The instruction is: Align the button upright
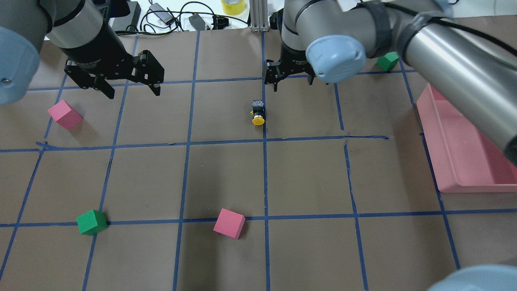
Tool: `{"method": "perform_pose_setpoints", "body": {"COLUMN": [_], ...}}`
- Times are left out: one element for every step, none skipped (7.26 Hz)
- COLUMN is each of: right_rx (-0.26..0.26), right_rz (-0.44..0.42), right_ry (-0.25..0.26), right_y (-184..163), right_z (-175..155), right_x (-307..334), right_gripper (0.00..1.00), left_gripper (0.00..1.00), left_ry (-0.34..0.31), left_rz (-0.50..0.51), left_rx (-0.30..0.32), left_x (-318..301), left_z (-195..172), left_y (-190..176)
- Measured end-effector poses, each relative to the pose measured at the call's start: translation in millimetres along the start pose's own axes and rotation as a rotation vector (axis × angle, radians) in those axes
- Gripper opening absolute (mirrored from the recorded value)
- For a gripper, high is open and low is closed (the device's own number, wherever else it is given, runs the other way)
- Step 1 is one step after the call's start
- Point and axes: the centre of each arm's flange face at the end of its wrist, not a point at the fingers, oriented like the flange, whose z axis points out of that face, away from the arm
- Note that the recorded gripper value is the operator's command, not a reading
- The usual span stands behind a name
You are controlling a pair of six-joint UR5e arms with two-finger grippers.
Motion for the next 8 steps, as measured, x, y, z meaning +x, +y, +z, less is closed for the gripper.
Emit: {"method": "perform_pose_setpoints", "body": {"right_rx": [-0.015, -0.027, -0.032, -0.033, -0.036, -0.039, -0.045, -0.048], "right_rz": [0.048, 0.081, 0.095, 0.099, 0.104, 0.111, 0.121, 0.132], "right_ry": [0.006, 0.013, 0.018, 0.019, 0.02, 0.024, 0.026, 0.023], "right_y": [21.3, 40.9, 52.7, 59.0, 60.8, 61.4, 62.0, 62.5], "right_z": [-42.7, -72.9, -89.2, -97.4, -99.6, -100.2, -100.6, -101.4], "right_x": [30.6, 51.0, 60.9, 64.6, 67.8, 72.9, 79.0, 83.6], "right_gripper": [1.0, 1.0, 1.0, 1.0, 1.0, 1.0, 1.0, 1.0], "left_gripper": [1.0, 1.0, 1.0, 1.0, 1.0, 1.0, 1.0, 1.0], "left_ry": [0.0, 0.0, 0.0, 0.0, 0.0, 0.0, 0.0, 0.0], "left_rz": [0.0, 0.0, 0.0, 0.0, 0.0, 0.0, 0.0, 0.001], "left_rx": [0.0, -0.001, -0.001, 0.0, 0.0, 0.001, 0.002, 0.002], "left_x": [0.0, 0.0, 0.0, 0.0, 0.0, 0.0, 0.2, 0.3], "left_z": [0.2, 0.5, 0.4, 0.2, 0.3, 0.1, 0.0, 0.1], "left_y": [0.1, 0.0, 0.0, 0.0, -0.3, -0.8, -1.1, -1.1]}}
